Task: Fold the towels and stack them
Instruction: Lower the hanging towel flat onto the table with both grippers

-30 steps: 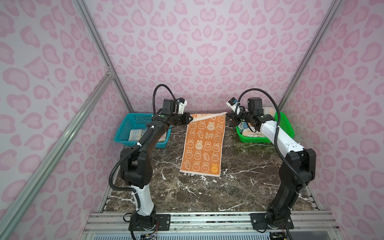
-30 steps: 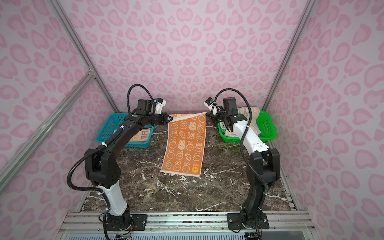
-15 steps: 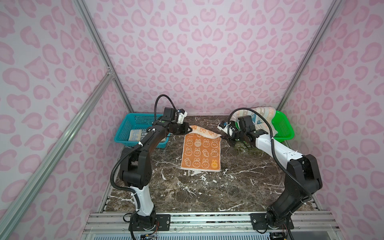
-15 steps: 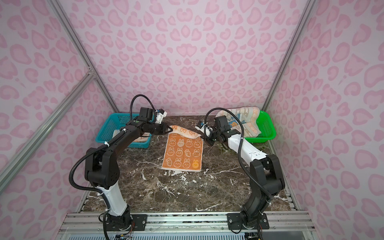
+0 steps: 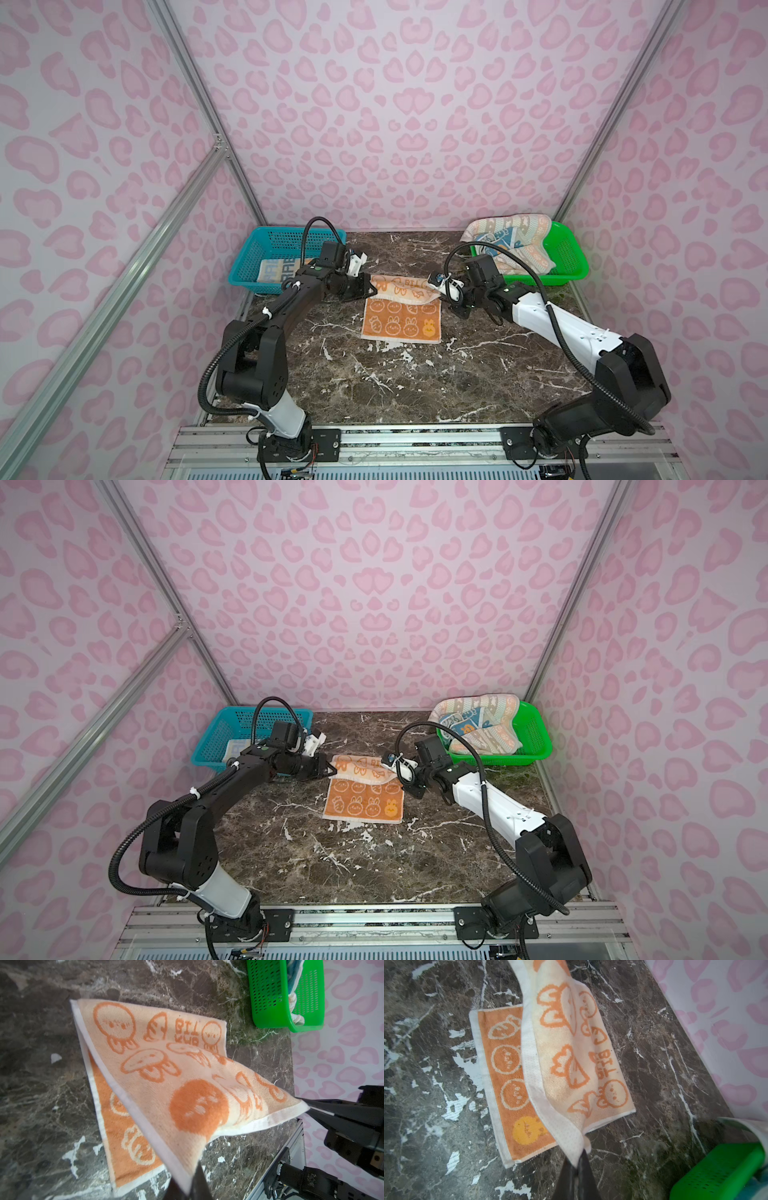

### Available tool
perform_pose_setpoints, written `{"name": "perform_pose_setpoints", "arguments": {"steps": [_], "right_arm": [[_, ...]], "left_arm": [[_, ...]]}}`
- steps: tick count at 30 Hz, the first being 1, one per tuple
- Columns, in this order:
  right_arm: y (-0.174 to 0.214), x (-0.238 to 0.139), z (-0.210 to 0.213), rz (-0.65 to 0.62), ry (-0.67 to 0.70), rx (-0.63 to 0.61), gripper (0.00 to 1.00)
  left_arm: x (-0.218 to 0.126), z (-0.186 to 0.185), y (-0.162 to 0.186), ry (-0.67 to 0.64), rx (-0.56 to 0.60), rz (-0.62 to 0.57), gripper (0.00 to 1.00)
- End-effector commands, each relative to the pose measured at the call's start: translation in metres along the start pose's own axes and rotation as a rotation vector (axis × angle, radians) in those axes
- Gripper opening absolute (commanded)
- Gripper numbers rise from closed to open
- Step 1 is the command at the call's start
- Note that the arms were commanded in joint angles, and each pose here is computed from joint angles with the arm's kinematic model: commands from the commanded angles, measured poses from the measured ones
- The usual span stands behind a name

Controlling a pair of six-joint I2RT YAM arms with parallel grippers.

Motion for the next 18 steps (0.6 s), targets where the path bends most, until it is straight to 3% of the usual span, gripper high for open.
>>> {"name": "perform_pose_setpoints", "arguments": {"steps": [1,6,18], "right_arm": [[0.011,-0.001,0.003,0.101,0.063,-0.071,0.00],[0.013,0.002,0.029,0.123,0.055,-0.111,0.00],[0.043,0.019,0.072,0.094,-0.016,-0.018,0.00]], "left_arm": [[-0.006,0.002,0.010,-0.016,-0.024,0.003,0.03],[0.000,0.012,0.031,-0.031,-0.069,0.041,0.03],[0.021,0.038,0.070,-0.068,-0.155,0.132,0.03]]}}
Point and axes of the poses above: each gripper's point midway between its finger pads, its own x axis out along the fingers, its own z axis along the line the jaws close on, y = z × x, the point moved 3 cm from there along -x, back along the fingers
